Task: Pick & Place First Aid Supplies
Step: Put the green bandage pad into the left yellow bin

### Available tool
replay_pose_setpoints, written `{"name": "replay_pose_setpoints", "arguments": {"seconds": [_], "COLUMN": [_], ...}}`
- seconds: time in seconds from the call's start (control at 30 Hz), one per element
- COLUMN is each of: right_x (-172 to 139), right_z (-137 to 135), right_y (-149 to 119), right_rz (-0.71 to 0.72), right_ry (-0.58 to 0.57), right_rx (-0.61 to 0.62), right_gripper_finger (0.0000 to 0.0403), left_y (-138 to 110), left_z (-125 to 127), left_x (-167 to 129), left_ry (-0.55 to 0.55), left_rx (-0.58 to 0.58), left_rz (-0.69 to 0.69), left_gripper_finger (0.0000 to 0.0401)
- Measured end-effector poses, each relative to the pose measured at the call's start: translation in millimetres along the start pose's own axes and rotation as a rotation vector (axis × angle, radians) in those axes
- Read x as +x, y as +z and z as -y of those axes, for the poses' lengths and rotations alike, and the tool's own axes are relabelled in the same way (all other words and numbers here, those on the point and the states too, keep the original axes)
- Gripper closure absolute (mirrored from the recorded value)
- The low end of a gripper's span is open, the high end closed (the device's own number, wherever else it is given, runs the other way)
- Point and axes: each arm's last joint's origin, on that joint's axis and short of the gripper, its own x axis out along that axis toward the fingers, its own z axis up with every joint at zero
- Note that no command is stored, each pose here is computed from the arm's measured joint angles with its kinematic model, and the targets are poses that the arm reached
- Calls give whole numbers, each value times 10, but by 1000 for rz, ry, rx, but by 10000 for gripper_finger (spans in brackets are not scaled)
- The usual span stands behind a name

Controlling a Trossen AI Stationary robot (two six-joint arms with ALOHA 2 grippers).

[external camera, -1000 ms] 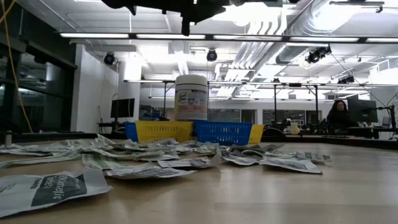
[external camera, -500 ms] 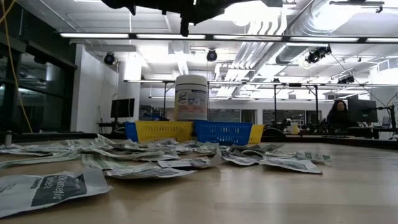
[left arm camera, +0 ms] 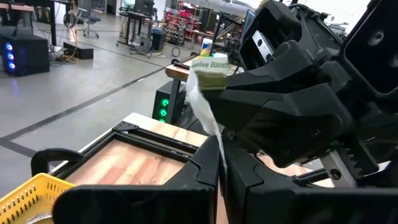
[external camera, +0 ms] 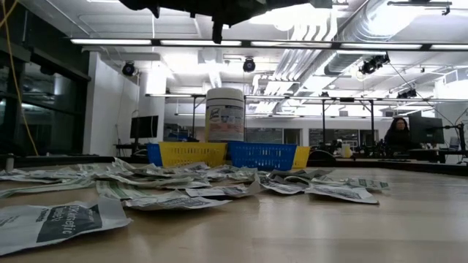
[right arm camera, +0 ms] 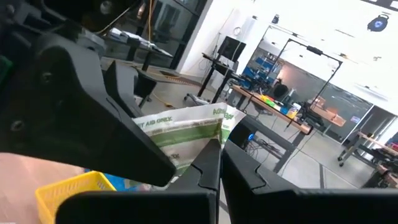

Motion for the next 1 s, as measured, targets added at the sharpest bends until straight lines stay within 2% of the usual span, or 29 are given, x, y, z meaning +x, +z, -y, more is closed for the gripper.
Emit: {"name": "replay_pose_setpoints", "arguments": {"seconds": [0.1, 0.23, 0.43, 0.53, 0.6, 0.87, 1.0], "right_x": [2, 0, -19, -43, -67, -125, -128], "right_z": [-9, -6, 109, 206, 284, 479, 489], "right_y": [2, 20, 96, 133, 163, 214, 208], "right_rz": [15, 32, 27, 9, -4, -47, -64], "right_ry": [33, 53, -39, -90, -127, -214, -238], "right_rx": [0, 18, 108, 148, 162, 165, 156], "right_gripper_finger": [379, 320, 224, 194, 183, 179, 179], "left_y": [-8, -29, -86, -96, -111, -352, -407], "left_z": [1, -7, -109, -279, -393, -846, -995], "left_x": [0, 0, -3, -57, -90, -352, -469], "left_ry": [-2, 4, 69, 145, 189, 282, 344], "left_rx": [0, 2, 8, 1, -4, -82, -93], "left_rz": [-8, -31, -104, -186, -245, -656, -774], "left_gripper_finger": [400, 400, 400, 401, 401, 401, 401]}}
